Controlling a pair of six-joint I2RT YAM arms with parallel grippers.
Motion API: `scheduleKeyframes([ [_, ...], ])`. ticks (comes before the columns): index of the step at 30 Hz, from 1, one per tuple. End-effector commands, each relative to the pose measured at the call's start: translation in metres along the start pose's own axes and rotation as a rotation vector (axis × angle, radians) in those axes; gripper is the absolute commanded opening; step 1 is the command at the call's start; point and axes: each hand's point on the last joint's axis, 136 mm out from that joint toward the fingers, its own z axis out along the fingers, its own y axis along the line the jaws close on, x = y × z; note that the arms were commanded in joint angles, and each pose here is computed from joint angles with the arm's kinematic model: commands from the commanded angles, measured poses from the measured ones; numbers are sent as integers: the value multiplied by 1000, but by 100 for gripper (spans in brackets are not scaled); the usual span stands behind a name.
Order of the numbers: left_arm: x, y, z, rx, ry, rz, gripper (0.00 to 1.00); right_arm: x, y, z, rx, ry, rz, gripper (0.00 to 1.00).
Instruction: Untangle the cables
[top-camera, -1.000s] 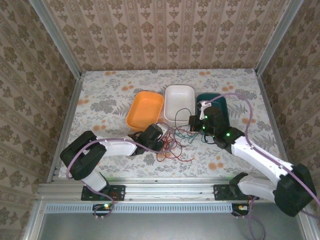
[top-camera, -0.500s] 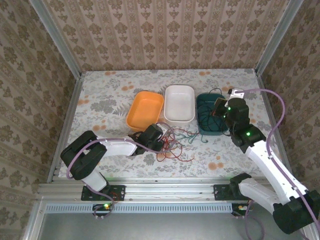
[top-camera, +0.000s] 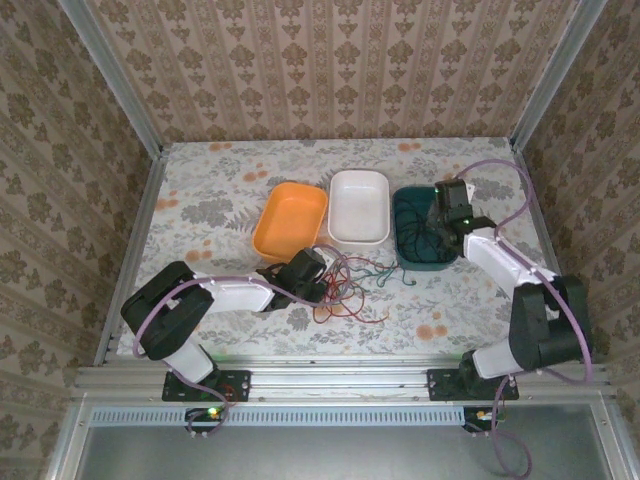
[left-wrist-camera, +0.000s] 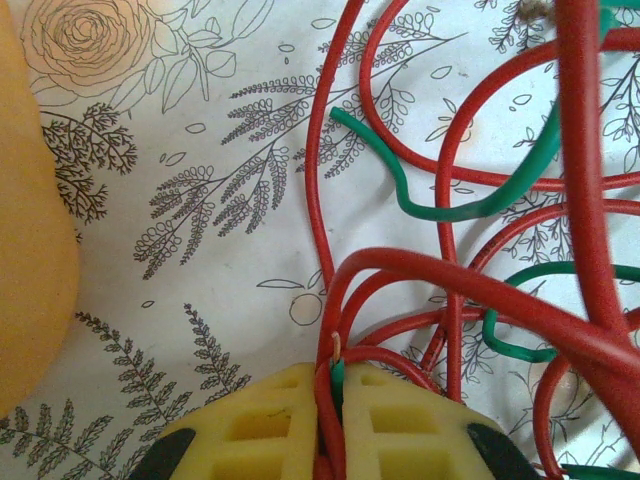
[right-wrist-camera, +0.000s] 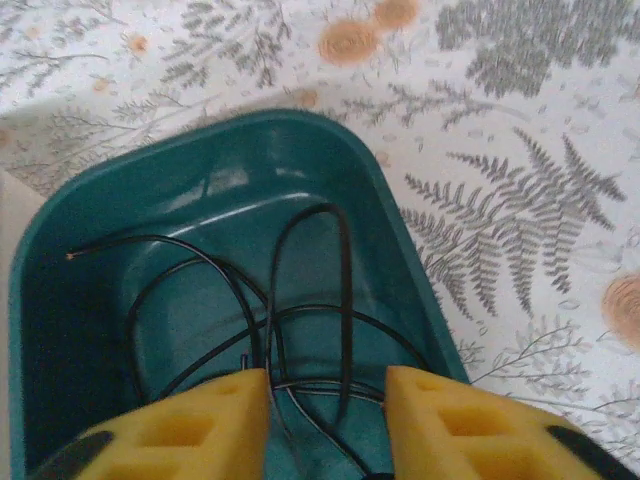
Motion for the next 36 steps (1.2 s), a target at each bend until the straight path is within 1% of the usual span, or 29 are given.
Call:
scheduleKeyframes([
  [1, 8, 2, -1, -19, 42, 19, 0, -22, 9, -13, -44, -53, 28, 49],
  [3, 7, 2, -1, -17, 37, 18, 0, -24, 8, -19, -54, -68, 30, 52],
  [5, 6, 1, -1, -13, 31, 16, 0, -31, 5, -38, -69, -105, 33, 53],
  [9, 4, 1, 1, -14, 24, 14, 0, -20, 5, -62, -100, -107, -10, 54],
  [12, 3, 0, 2, -9, 19, 11, 0, 8, 31, -82, -224, -56, -89, 54],
  [14, 3, -1, 3, -7, 18, 10, 0, 41, 59, -95, -362, 9, -166, 54],
  [17, 3, -2, 6, -6, 22, 10, 0, 93, 86, -106, -491, 124, -227, 53],
  [20, 3, -3, 7, -6, 24, 13, 0, 129, 88, -99, -470, 201, -237, 51],
  [23, 2, -3, 6, -8, 23, 13, 0, 149, 85, -88, -428, 241, -239, 50],
  [26, 4, -2, 6, -11, 25, 13, 0, 156, 86, -79, -407, 261, -224, 50],
  [36, 6, -3, 6, -12, 31, 17, 0, 170, 105, -63, -435, 328, -229, 49],
])
